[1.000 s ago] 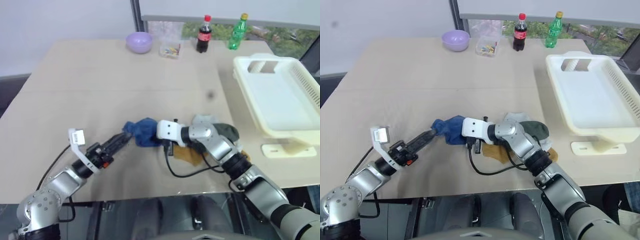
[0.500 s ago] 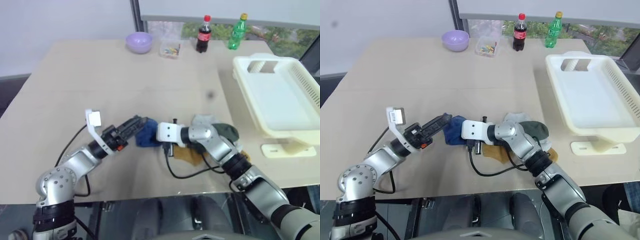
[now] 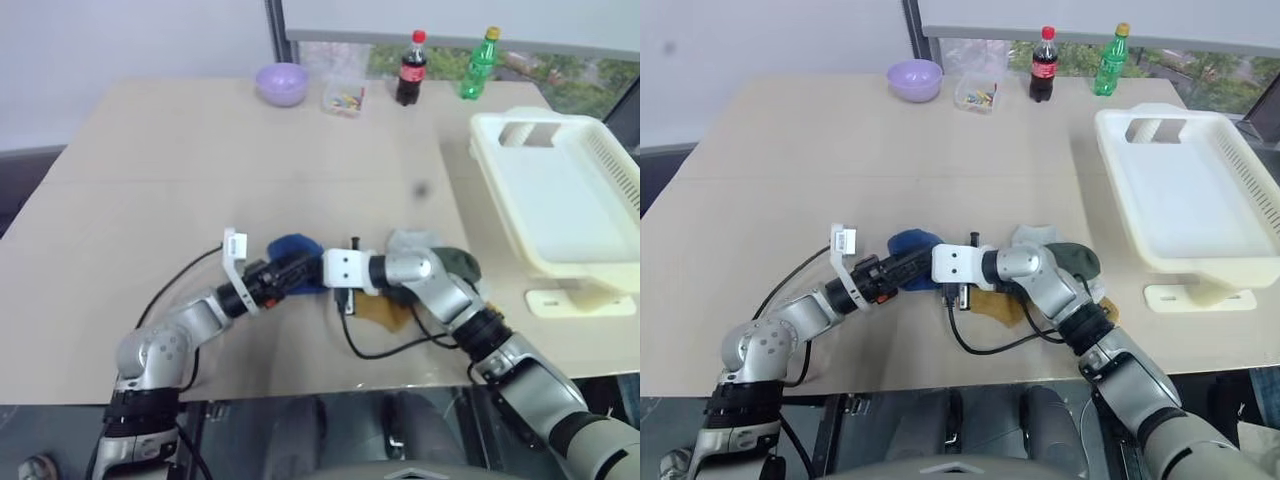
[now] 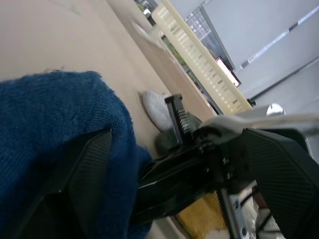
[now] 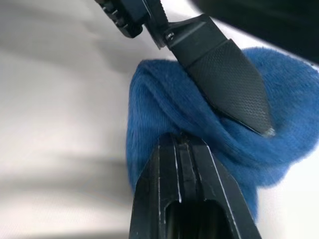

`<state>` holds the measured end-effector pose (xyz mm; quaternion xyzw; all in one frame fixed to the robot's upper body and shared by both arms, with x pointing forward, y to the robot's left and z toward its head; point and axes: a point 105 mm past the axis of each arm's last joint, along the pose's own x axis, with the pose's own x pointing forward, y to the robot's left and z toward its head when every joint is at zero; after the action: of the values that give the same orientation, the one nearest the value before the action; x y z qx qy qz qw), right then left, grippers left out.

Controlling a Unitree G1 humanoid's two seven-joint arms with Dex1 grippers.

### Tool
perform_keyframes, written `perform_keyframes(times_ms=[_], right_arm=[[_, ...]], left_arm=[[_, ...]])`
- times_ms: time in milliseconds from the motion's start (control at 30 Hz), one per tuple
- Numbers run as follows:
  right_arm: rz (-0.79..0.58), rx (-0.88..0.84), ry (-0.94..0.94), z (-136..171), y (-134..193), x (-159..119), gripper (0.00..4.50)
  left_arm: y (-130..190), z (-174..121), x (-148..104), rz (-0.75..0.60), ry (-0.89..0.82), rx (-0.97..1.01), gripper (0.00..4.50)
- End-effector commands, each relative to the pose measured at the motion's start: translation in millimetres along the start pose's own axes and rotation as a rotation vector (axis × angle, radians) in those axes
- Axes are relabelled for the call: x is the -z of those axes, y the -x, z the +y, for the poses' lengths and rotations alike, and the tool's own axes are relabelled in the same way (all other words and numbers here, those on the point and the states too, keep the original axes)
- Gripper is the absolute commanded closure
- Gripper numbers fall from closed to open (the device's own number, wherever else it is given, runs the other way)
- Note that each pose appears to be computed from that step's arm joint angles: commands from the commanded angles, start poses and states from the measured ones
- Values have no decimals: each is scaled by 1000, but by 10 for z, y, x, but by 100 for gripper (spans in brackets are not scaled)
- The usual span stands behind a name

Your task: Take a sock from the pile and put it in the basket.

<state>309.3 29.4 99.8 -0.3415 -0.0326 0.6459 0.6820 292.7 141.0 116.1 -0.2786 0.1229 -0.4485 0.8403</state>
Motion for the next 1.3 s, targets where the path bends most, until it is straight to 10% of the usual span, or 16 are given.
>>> perform_keyframes(times_ms=[33,400,833,1300], right_arm=[[-59,-5,-3,-69,248,-178,450],[-149,170,-409,-318,660,-278,16],[-196,187,-649,-635,29,-381,7],[140,-53,-453,-93,-270,134,7]], left_arm=[[-60,-28,94,38,-4,37,5],[7,69,256,104,-32,23,0],[350,-289,-12,61,-239,27,0],[819,-487,-171,64,-453,-118,0]])
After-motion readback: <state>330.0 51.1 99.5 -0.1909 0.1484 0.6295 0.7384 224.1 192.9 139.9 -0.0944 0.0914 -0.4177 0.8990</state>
